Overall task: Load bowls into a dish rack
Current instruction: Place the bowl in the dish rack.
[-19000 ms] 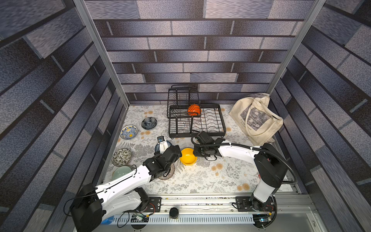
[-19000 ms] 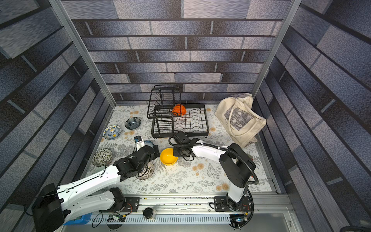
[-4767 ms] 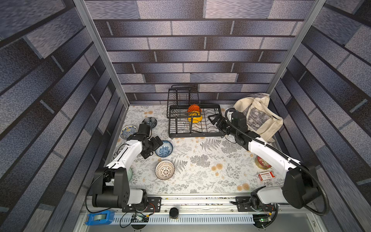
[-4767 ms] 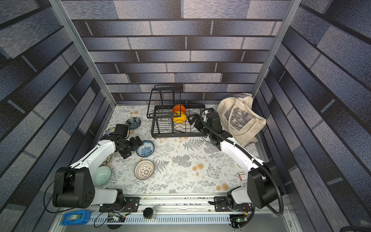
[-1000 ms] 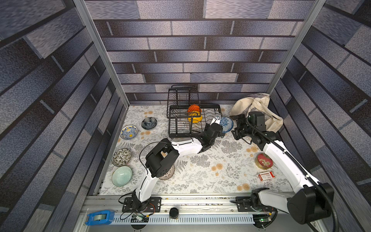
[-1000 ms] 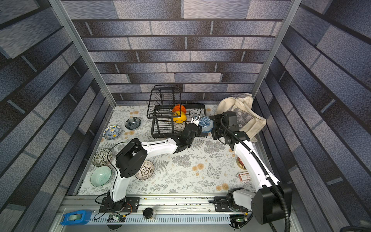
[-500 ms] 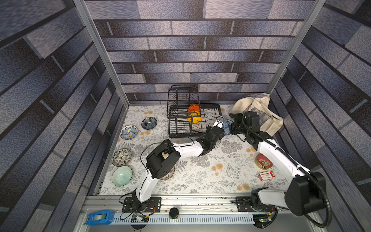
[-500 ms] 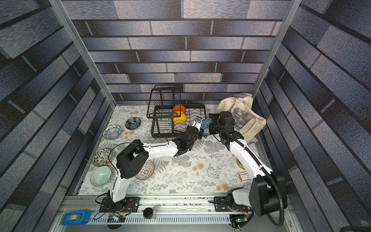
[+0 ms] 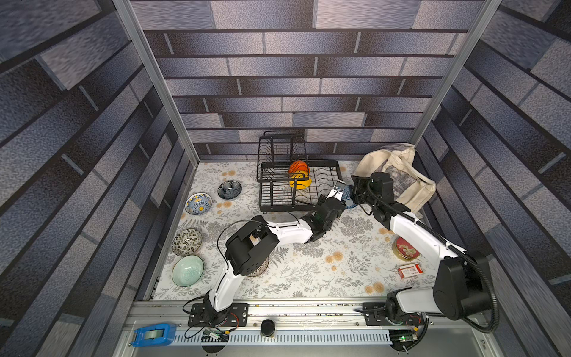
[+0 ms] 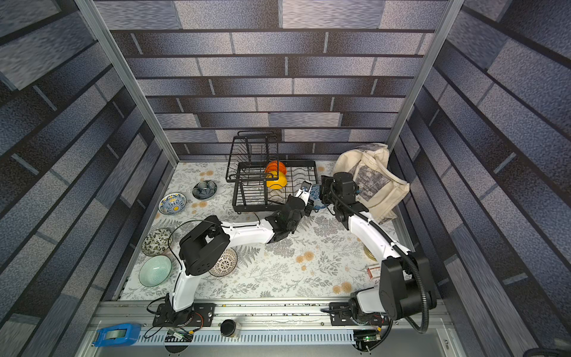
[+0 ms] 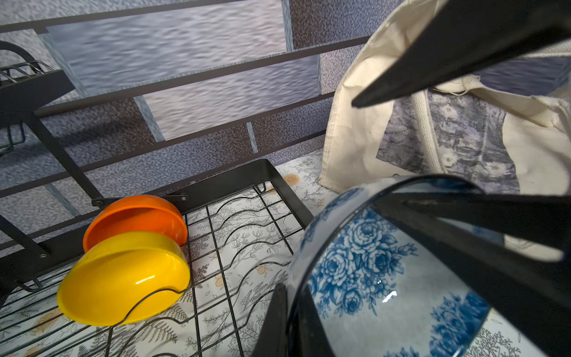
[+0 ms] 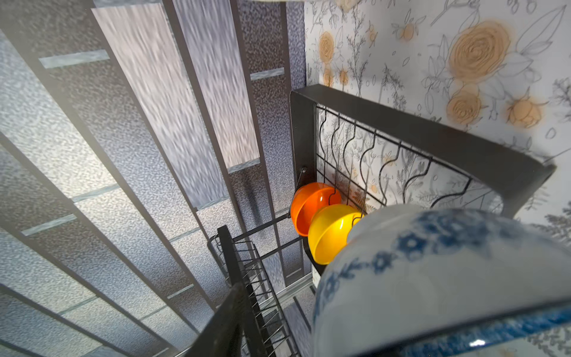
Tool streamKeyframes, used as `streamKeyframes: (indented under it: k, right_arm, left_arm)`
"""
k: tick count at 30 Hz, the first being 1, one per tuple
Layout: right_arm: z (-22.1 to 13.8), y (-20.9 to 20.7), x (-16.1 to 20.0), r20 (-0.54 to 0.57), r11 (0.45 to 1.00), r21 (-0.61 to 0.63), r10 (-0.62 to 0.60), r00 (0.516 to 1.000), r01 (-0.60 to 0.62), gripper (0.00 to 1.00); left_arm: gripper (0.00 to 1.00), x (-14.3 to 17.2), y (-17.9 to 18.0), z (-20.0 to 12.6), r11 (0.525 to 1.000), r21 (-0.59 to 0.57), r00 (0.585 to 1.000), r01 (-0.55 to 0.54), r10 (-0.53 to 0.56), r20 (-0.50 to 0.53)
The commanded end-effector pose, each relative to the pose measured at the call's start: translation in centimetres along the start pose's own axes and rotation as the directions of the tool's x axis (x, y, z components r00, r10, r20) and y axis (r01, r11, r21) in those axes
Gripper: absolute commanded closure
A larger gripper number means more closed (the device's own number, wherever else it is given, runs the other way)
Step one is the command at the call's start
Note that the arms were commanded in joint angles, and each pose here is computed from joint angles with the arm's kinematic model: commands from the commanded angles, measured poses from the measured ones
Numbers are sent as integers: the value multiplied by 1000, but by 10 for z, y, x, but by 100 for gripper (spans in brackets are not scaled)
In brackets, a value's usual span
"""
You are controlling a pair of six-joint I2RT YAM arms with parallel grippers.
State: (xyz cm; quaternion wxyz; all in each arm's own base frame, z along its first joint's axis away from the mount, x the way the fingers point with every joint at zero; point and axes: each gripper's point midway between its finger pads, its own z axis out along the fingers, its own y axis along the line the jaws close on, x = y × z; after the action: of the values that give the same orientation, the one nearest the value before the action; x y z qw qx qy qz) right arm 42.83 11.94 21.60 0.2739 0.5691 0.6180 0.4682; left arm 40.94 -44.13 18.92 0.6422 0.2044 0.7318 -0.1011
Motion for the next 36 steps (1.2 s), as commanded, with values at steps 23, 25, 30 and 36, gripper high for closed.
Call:
streamKeyframes:
  k: [23,25,30,36]
  right_arm:
    - [17,10,2,-16,982,-173,-77,997,73,100]
    - [16,14,6,-25,978,-175,-125,992,118,100]
    - [14,16,9,-45,972,-204,-129,991,117,100]
    - [4,18,3,-35,963,-231,-149,988,137,100]
  left_arm:
    - [78,-49,8,-16,998,-14,992,55,-53,116]
    - [68,-48,11,-14,997,-19,992,71,-68,106]
    - [51,-45,19,-10,993,-12,990,119,-117,76]
    - [31,-44,25,-16,989,-22,987,148,-146,70]
